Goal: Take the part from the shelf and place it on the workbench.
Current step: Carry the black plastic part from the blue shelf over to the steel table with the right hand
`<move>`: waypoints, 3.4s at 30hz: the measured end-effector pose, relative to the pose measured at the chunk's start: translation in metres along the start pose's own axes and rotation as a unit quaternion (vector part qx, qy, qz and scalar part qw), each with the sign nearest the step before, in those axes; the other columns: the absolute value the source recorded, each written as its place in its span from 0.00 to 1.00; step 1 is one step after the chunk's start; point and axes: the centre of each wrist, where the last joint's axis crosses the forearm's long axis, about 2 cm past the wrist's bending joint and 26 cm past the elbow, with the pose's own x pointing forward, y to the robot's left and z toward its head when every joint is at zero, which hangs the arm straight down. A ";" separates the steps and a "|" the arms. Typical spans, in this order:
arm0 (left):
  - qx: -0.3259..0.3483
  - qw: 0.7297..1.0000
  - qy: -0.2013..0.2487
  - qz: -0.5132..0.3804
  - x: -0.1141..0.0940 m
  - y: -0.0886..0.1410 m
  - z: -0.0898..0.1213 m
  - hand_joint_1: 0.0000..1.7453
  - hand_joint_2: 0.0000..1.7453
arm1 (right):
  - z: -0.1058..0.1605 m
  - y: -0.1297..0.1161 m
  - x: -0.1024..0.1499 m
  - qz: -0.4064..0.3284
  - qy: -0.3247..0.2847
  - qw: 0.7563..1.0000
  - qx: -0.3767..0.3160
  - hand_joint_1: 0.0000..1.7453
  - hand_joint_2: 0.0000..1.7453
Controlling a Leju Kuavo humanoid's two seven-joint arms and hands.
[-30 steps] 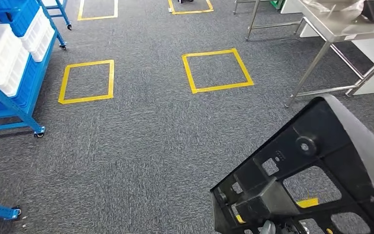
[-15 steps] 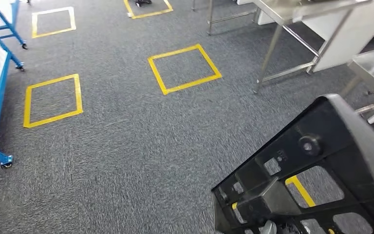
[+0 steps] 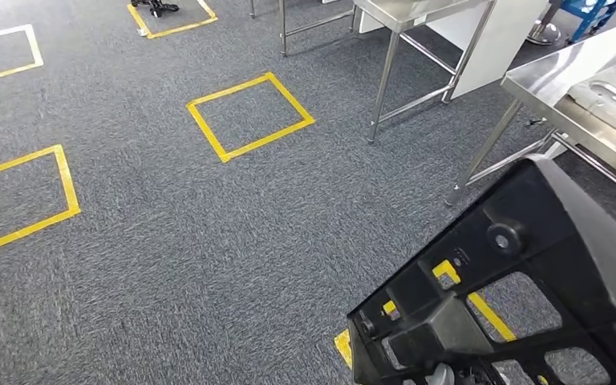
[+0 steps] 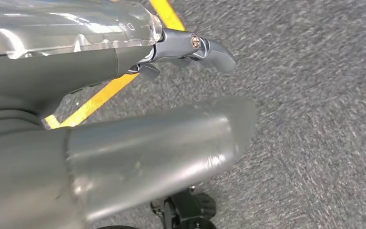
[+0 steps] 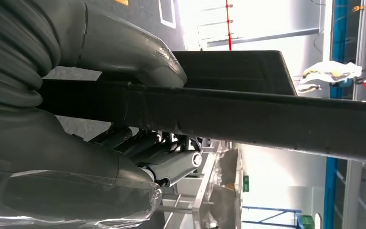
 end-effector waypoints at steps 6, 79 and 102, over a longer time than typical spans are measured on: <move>0.000 1.000 0.002 0.000 -0.002 0.000 0.001 0.00 0.00 | 0.000 -0.001 0.000 0.002 0.001 1.000 0.000 1.00 1.00; -0.022 1.000 -0.019 -0.009 -0.002 -0.014 0.002 0.00 0.00 | 0.000 0.000 0.003 0.024 0.013 1.000 -0.011 1.00 1.00; -0.017 1.000 -0.018 -0.013 -0.007 -0.009 0.004 0.00 0.00 | 0.001 -0.001 0.001 0.043 0.018 0.999 -0.013 1.00 1.00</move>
